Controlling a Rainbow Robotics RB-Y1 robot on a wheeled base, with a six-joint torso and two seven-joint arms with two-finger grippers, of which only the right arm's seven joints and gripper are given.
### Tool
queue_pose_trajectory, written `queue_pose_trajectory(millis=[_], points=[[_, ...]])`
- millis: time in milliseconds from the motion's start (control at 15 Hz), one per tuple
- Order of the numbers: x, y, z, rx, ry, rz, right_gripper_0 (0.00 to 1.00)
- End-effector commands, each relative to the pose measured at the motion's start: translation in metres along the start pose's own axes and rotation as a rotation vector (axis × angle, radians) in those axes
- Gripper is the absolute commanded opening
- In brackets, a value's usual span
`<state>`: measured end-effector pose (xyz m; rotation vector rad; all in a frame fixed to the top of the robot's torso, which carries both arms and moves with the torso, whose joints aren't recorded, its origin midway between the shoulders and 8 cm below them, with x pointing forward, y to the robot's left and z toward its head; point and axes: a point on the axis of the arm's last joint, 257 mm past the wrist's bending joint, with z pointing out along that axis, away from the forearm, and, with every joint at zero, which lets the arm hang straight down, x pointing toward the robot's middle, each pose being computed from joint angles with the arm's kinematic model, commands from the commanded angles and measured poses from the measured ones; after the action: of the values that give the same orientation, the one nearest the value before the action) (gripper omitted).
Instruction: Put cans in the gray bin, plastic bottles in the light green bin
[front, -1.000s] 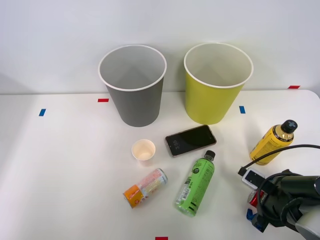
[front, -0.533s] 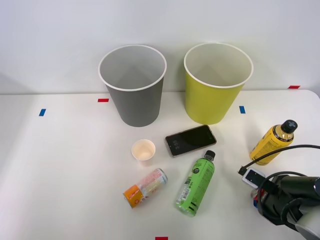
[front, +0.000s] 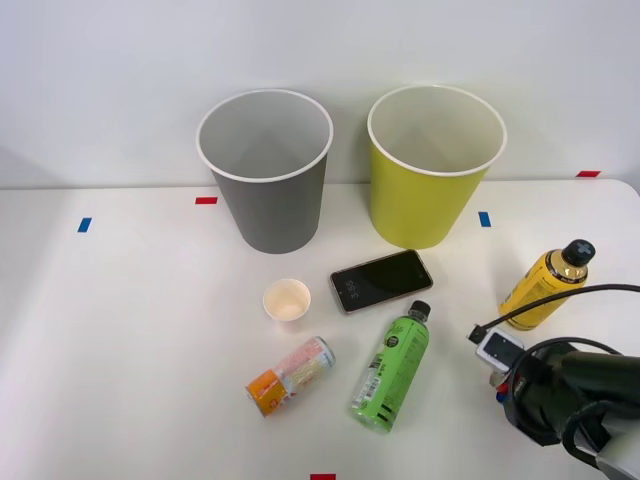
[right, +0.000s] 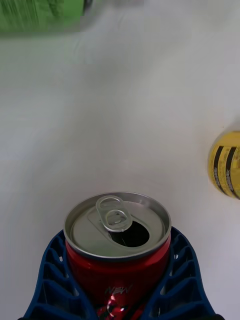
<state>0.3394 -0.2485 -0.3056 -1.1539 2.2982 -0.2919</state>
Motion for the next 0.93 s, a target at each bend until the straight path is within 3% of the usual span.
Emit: queue_pose_trajectory(millis=[67,533,933], points=[[-0.038,-0.002,-0.021,-0.027,-0.14,0.068,0.06],[-0.15,-0.012,-0.073,-0.106,-0.638,0.293,0.0],[-0.219,-0.033,-0.117,-0.095,-0.897,0.376,0.0]])
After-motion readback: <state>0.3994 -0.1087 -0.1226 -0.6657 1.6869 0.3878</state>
